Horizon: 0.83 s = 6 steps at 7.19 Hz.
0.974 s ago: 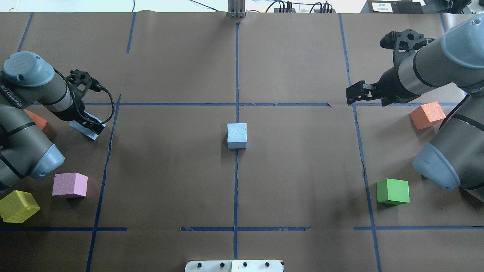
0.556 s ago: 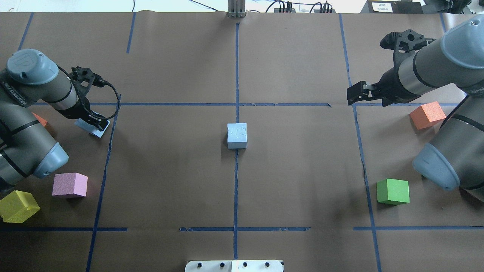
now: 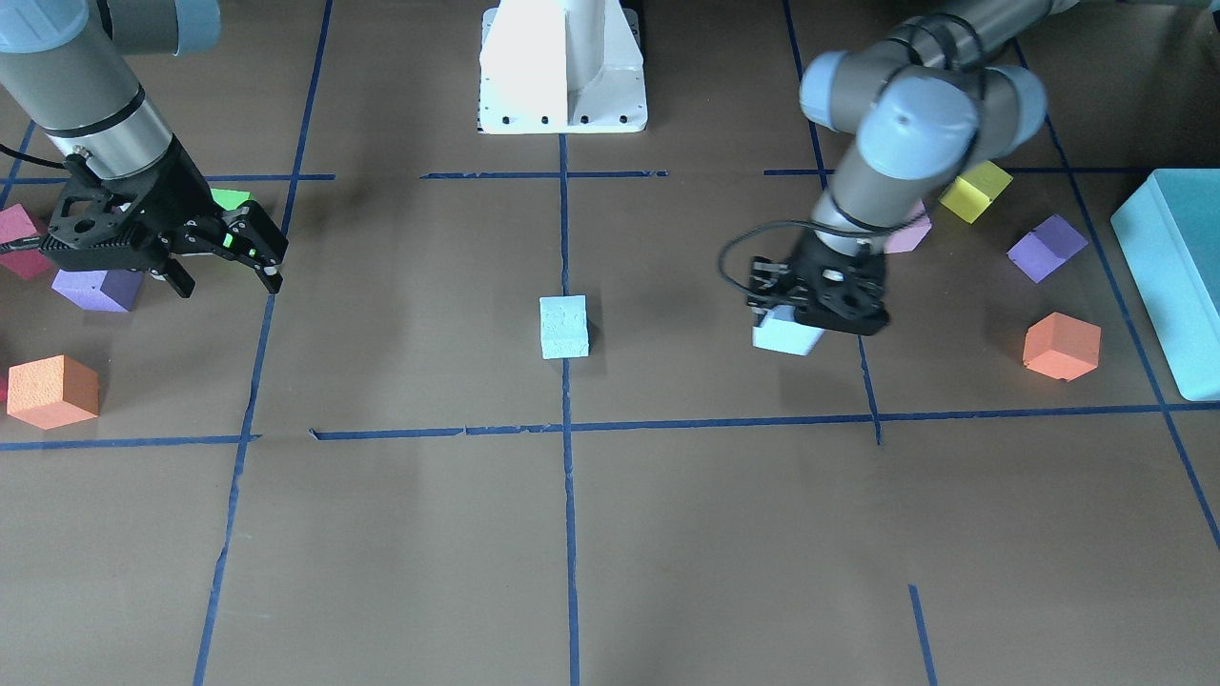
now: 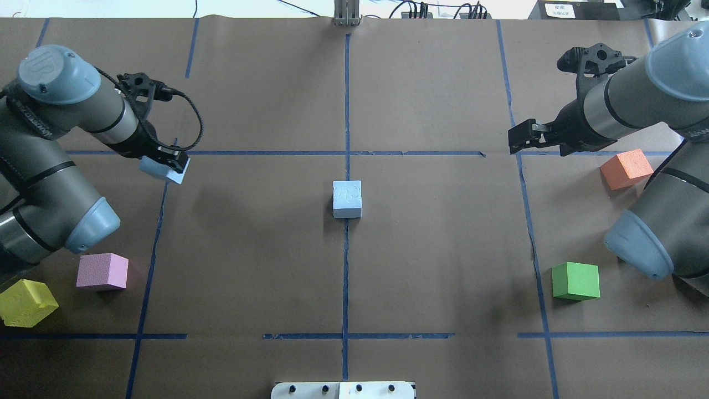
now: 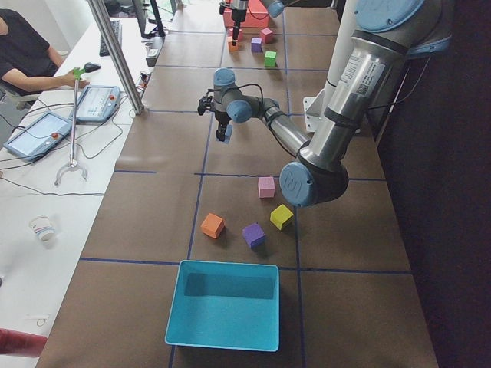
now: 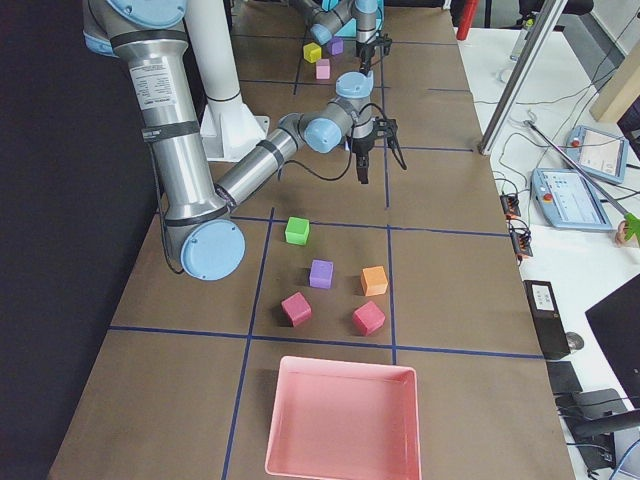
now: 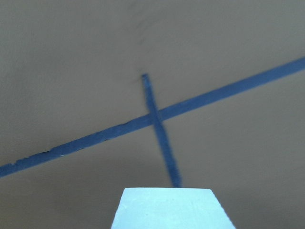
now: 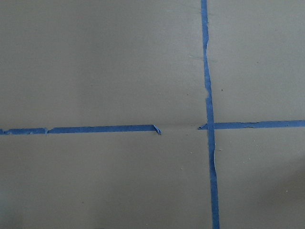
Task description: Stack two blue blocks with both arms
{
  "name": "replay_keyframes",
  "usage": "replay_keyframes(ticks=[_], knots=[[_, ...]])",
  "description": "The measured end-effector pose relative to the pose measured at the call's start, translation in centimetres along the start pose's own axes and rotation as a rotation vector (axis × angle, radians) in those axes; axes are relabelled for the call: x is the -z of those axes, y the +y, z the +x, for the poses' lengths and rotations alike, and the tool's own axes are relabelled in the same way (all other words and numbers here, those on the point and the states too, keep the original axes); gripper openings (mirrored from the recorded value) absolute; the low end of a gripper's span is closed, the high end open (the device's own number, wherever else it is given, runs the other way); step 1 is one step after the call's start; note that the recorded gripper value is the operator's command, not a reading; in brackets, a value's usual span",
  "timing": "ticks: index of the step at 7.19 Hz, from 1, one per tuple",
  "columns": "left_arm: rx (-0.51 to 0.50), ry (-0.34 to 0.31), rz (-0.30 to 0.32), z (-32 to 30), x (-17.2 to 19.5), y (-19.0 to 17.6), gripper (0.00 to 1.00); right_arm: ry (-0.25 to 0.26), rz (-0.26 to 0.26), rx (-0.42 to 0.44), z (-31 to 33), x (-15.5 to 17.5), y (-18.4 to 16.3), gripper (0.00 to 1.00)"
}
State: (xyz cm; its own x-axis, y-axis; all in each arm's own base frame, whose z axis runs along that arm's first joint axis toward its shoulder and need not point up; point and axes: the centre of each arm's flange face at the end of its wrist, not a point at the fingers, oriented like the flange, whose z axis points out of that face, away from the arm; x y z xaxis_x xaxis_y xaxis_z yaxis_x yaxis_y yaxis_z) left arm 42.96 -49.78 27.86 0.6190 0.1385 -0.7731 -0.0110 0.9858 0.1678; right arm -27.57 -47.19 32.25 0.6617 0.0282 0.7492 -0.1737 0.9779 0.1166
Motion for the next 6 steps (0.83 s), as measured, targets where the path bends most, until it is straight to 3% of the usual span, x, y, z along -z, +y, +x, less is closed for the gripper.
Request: replay_keyframes(ticks=[3, 6], knots=[[0.053, -0.022, -0.012, 12.6, -0.1, 1.9, 0.13, 0.011, -0.005, -0.004, 0.6, -0.4, 0.2, 1.00], [0.139, -0.075, -0.018, 19.0, -2.5, -0.8, 0.13, 0.019, -0.008, -0.007, 0.9, -0.8, 0.2, 1.00]])
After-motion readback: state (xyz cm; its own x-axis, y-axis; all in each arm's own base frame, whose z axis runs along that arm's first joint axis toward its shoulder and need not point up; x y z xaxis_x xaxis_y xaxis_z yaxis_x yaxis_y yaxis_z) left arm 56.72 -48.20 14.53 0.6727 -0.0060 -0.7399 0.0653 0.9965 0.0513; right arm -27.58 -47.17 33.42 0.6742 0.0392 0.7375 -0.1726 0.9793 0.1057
